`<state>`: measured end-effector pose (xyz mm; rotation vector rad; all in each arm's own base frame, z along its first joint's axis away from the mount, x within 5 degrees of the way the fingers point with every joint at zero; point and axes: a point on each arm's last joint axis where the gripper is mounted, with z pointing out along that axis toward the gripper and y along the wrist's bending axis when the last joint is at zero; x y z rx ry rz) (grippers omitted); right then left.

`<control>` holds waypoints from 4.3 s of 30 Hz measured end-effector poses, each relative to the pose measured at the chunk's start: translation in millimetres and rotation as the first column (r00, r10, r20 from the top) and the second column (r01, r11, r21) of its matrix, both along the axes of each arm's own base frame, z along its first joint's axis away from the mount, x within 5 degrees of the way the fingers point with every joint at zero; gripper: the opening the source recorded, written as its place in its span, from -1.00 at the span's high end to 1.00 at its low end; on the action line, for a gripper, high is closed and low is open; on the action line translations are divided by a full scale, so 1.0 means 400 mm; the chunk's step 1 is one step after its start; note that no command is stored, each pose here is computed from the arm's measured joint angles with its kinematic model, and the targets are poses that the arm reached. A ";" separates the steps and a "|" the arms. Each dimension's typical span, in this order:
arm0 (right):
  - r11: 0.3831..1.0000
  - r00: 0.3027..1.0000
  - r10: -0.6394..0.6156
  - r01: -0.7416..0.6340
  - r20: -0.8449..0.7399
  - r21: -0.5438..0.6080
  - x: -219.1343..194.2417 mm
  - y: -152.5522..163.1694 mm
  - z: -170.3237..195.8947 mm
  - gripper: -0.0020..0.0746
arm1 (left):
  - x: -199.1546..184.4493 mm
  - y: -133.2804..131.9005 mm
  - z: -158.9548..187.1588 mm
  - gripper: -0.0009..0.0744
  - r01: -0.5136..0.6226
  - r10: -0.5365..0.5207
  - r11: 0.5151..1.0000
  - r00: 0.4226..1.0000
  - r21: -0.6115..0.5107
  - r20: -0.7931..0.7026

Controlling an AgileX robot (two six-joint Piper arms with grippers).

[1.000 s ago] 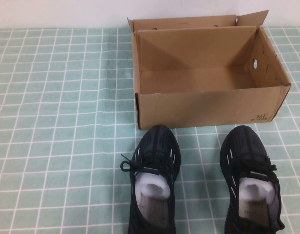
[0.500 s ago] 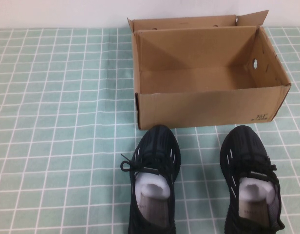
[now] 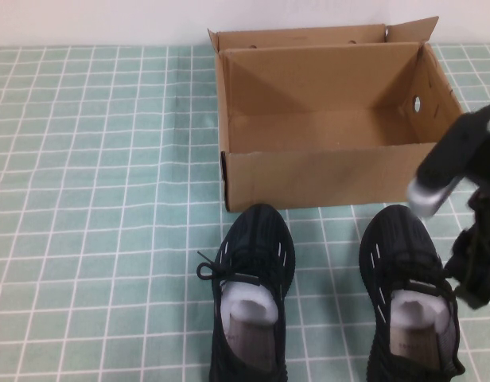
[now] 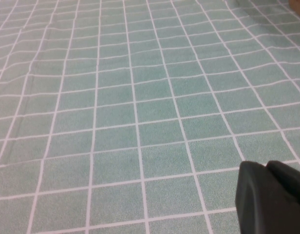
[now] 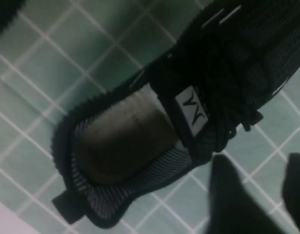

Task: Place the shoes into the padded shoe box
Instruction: Pick up the shoe from the table, then place the shoe in the shoe box

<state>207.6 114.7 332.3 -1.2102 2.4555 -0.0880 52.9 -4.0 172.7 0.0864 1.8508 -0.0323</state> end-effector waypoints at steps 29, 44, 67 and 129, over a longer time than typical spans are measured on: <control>0.999 0.994 0.044 -0.041 -0.103 0.034 0.023 0.047 -0.072 -0.13 | 0.000 0.000 0.000 0.99 0.000 0.000 1.000 1.000 -0.001 0.000; 0.997 0.998 0.053 -0.051 -0.035 0.051 0.035 0.051 -0.092 -0.06 | 0.000 0.000 0.000 0.99 0.000 0.000 1.000 1.000 -0.002 0.000; 0.998 0.997 0.053 -0.051 -0.055 0.043 0.028 0.047 -0.121 -0.05 | 0.000 0.000 0.000 0.99 0.000 0.000 1.000 1.000 -0.002 0.000; 0.592 0.901 -0.397 0.104 0.177 0.799 0.087 0.100 0.366 0.97 | 0.000 0.000 0.000 0.99 0.000 0.000 1.000 1.000 -0.002 0.000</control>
